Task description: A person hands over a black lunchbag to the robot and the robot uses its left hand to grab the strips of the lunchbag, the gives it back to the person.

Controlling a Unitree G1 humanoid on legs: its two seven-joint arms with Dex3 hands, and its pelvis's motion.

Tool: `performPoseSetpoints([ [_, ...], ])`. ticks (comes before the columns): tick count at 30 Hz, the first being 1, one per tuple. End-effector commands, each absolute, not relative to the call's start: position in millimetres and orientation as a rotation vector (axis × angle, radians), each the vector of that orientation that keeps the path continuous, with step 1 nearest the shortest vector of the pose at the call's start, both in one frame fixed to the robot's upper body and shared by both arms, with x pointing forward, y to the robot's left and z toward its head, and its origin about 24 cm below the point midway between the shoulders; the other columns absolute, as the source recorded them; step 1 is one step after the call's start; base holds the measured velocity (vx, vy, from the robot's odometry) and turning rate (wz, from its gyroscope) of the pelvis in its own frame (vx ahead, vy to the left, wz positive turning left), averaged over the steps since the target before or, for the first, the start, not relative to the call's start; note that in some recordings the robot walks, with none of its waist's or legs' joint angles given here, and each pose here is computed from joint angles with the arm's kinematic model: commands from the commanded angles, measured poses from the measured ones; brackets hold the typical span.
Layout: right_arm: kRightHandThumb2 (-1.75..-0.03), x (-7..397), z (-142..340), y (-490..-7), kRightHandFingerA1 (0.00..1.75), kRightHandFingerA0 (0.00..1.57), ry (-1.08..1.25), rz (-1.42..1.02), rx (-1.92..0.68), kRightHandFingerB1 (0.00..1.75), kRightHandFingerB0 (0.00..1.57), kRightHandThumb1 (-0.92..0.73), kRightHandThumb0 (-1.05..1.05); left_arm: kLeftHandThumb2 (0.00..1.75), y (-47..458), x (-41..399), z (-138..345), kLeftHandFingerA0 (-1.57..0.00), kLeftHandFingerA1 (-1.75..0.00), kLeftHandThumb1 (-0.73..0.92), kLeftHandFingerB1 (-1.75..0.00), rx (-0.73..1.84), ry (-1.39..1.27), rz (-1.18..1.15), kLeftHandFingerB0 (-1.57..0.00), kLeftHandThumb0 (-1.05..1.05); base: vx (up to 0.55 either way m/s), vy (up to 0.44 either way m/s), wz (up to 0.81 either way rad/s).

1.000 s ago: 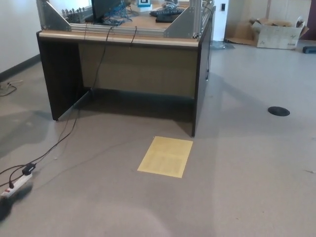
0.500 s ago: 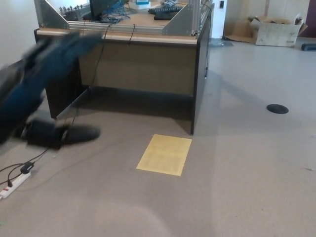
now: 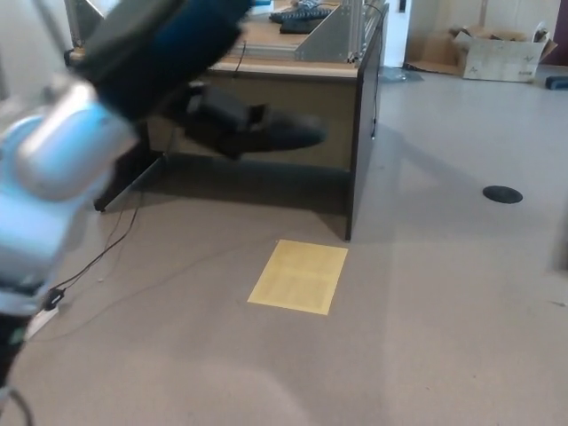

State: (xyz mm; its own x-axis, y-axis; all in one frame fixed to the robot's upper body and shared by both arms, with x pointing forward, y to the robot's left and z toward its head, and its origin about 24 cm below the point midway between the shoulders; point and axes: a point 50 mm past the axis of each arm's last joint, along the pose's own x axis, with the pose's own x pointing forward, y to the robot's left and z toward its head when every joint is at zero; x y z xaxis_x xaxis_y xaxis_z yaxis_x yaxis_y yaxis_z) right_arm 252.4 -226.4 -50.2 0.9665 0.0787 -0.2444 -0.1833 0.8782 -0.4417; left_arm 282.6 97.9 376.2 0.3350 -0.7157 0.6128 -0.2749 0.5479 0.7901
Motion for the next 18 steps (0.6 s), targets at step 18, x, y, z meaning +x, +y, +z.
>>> performPoseSetpoints([
  [18,-0.64,246,-58,-226,0.38,0.31,0.26,0.177,-0.536,0.34,0.3,-0.78,-0.69,0.83,63,306,327,0.0,0.0,0.49,0.0,1.005,-1.031,-0.32,0.0,-0.81,0.0,0.0,0.0],
])
